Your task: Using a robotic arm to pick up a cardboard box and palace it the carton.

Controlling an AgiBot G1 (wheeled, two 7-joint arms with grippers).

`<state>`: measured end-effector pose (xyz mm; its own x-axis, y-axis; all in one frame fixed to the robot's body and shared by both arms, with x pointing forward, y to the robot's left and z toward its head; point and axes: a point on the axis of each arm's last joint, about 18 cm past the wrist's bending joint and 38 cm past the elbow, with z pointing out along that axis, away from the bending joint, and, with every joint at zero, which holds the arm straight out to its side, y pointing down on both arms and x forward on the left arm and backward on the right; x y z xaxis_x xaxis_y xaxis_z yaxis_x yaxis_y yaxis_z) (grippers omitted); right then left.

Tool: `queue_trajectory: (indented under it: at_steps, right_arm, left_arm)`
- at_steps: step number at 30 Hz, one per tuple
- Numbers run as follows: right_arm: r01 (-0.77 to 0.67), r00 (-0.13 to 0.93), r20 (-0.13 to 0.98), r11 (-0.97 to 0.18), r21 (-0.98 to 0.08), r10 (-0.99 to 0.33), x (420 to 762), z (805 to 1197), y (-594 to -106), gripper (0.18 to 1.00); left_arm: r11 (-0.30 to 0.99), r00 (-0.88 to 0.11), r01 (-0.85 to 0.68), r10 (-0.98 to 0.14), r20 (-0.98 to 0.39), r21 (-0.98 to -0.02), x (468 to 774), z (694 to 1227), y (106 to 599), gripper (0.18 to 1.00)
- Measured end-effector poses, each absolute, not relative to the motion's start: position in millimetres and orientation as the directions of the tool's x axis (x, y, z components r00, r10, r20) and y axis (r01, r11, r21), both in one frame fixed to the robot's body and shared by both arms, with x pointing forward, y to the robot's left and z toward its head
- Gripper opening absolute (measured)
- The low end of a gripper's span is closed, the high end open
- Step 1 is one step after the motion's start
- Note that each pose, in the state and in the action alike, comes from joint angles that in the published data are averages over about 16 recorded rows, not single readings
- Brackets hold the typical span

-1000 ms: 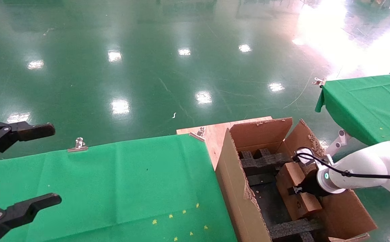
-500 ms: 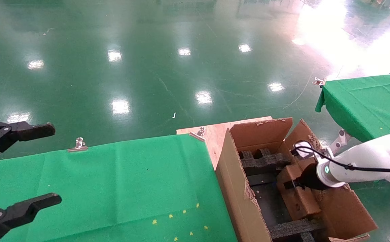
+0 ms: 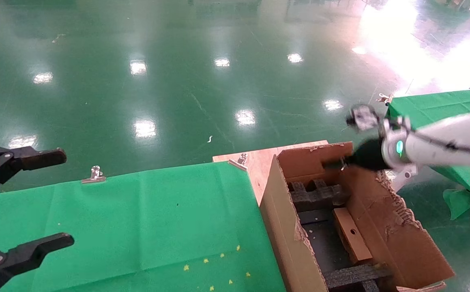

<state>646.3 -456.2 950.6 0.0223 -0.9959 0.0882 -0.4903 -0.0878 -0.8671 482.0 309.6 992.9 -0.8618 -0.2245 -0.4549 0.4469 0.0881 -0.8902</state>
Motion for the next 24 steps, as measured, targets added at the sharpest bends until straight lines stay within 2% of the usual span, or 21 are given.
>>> queue_trajectory:
  at_steps: [6, 10, 15, 24]
  right_arm:
    - [-0.383, 0.165, 0.035, -0.097, -0.918, -0.986, 624, 1004, -422, 0.984]
    - [-0.340, 0.254, 0.011, -0.100, -0.935, -0.967, 607, 1024, -403, 0.994]
    - [-0.321, 0.316, -0.007, -0.100, -0.942, -0.949, 594, 1033, -391, 1.000]
    - [-0.325, 0.353, -0.007, -0.115, -0.939, -0.936, 592, 1030, -385, 1.001]
  left_arm:
    - [0.088, -0.862, 0.447, -0.225, -0.455, -0.890, 482, 993, 310, 1.001]
    - [0.088, -0.862, 0.447, -0.225, -0.455, -0.890, 482, 993, 310, 1.001]
    - [0.088, -0.862, 0.447, -0.225, -0.455, -0.890, 482, 993, 310, 1.001]
    - [0.088, -0.862, 0.447, -0.225, -0.455, -0.890, 482, 993, 310, 1.001]
